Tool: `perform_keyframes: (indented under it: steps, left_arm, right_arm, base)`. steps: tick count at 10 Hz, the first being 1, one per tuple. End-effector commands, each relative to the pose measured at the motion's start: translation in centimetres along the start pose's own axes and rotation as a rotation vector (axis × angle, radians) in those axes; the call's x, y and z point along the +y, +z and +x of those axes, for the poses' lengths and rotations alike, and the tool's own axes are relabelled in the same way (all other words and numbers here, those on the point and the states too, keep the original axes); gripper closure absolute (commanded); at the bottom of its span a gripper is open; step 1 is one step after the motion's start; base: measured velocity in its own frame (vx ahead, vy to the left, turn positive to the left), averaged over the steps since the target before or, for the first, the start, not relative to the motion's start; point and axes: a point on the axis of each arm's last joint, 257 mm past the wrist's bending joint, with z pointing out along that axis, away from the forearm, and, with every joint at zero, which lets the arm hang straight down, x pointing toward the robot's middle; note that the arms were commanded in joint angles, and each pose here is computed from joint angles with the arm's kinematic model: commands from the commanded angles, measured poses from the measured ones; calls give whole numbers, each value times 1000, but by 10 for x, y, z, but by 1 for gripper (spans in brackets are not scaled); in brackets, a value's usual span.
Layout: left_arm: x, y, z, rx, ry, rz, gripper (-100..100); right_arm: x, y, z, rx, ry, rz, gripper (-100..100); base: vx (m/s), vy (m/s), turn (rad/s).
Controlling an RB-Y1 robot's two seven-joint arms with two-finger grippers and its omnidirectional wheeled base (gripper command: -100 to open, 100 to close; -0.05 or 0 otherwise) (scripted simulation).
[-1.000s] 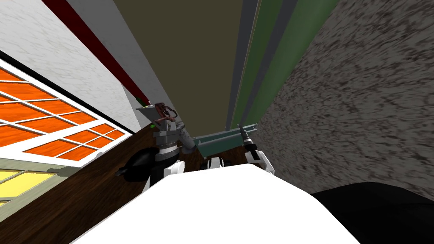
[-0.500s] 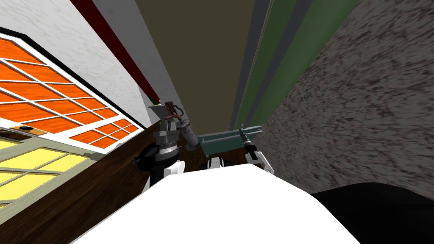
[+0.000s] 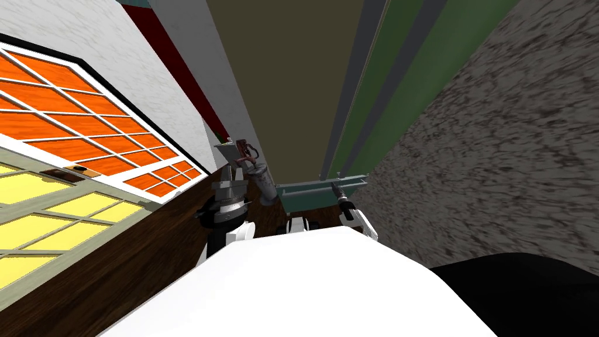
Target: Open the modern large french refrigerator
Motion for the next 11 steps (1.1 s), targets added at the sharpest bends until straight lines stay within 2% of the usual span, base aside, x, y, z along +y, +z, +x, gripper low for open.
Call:
perform_keyframes:
  steps: [1,2,3,5,6,7,8,9,11]
  left_arm:
    - [0,0,0,0,0,0,0]
    - [0,0,0,0,0,0,0]
    - [0,0,0,0,0,0,0]
    - [0,0,0,0,0,0,0]
    - [0,0,0,0,0,0,0]
    - [0,0,0,0,0,0,0]
    - [0,0,0,0,0,0,0]
    - [0,0,0,0,0,0,0]
    - [0,0,0,0,0,0,0]
  right_arm:
    - [-36,2,7,22,-103,94,-100]
    - [-36,2,7,22,-126,94,-100]
    - [-62,2,7,31,-186,169,-100]
    - [-70,1,12,44,-237,183,-100]
    - [-98,-1,17,64,-304,254,-100]
    - [-104,-3,16,66,-350,271,-100]
    - [-121,-4,14,75,-401,321,-100]
    - [-135,-9,19,90,-433,357,-100]
    - [-135,-9,18,90,-462,357,-100]
  base:
    - [-26,23,205]
    - [-14,12,25]
    - [-27,31,239]
    - [-18,22,87]
    - [-23,29,255]
    - [-23,29,196]
    - [-25,43,290]
    - [-20,35,141]
    - [-8,9,-17]
